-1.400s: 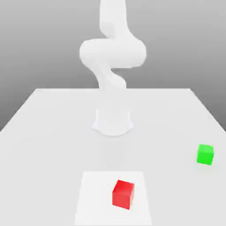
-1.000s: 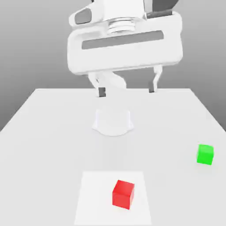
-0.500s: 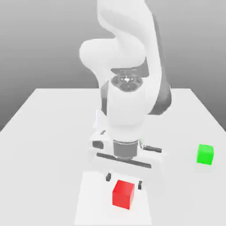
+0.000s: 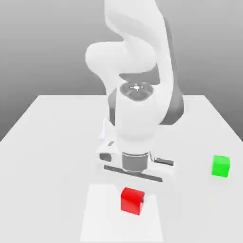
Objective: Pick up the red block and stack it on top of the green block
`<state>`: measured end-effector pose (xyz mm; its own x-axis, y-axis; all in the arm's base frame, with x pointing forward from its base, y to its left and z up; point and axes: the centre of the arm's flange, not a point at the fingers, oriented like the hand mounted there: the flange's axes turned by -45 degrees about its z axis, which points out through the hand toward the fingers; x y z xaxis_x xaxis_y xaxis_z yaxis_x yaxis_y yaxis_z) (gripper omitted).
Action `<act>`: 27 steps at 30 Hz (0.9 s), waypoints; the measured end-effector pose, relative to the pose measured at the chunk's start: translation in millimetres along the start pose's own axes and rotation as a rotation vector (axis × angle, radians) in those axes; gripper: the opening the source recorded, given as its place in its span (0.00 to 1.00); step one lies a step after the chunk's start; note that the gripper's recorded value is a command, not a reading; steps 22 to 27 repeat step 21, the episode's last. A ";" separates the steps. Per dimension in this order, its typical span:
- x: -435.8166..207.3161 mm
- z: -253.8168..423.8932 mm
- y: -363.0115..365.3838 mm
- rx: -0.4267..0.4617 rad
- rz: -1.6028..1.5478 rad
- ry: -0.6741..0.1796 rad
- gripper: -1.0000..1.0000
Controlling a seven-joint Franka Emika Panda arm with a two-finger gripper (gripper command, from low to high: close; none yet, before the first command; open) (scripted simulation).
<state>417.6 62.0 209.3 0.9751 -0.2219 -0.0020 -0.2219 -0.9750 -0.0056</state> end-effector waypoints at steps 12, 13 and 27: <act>-241.6 -30.4 -220.6 -0.001 -1.322 -0.005 0.00; -248.7 -25.1 -223.1 -0.004 -1.367 -0.004 0.00; -250.8 23.6 -223.1 -0.007 -1.398 -0.002 1.00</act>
